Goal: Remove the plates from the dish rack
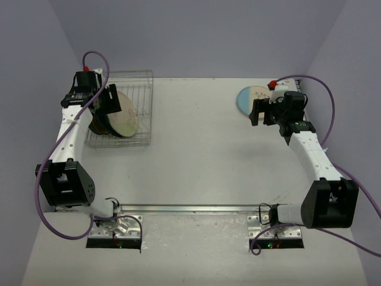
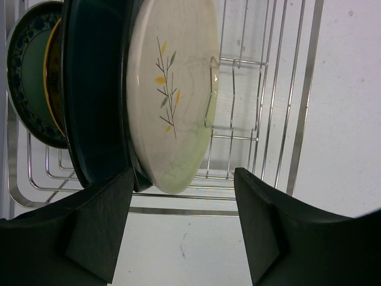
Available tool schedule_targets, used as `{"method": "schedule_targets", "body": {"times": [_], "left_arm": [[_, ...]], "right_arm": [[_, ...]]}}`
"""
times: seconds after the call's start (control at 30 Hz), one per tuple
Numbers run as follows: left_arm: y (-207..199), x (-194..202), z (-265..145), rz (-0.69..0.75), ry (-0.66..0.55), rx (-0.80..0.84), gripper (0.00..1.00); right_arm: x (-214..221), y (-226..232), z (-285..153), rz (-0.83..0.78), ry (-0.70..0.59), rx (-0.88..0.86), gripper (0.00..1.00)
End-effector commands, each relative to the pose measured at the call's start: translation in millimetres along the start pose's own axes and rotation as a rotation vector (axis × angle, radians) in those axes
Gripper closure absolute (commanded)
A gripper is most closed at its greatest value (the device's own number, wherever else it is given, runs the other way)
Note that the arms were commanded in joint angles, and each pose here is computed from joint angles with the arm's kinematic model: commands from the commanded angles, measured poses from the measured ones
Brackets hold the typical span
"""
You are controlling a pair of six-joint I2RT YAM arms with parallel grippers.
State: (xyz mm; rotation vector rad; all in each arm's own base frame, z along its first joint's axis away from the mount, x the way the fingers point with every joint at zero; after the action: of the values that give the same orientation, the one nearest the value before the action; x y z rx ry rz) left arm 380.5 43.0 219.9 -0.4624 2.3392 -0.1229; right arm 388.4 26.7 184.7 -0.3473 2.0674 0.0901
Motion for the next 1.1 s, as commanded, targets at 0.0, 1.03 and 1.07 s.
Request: {"method": "schedule_targets", "body": {"times": [0.0, 1.03, 1.07], "left_arm": [[-8, -10, -6, -0.003, -0.052, 0.039, 0.34], [-18, -3, 45, 0.05, -0.095, -0.119, 0.37], [-19, -2, 47, 0.053, -0.09, -0.114, 0.38]], "right_arm": [[-18, 0, -4, -0.014, -0.064, 0.011, 0.01], [-16, -4, 2, 0.001, -0.051, 0.024, 0.01], [-16, -4, 2, 0.0, -0.051, 0.023, 0.01]]}}
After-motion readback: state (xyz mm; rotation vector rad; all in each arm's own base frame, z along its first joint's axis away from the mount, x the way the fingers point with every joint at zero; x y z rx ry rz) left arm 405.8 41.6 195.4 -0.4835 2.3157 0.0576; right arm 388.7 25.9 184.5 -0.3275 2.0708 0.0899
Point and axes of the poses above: each gripper's point midway between its finger pads, its own z axis out along the fingers, its own y axis along the line the jaws close on, x = y × z, the point moved 1 cm from there along -z, back along the fingers, and after that the axes turned 8 degrees about -z, right-handed, at the moved point
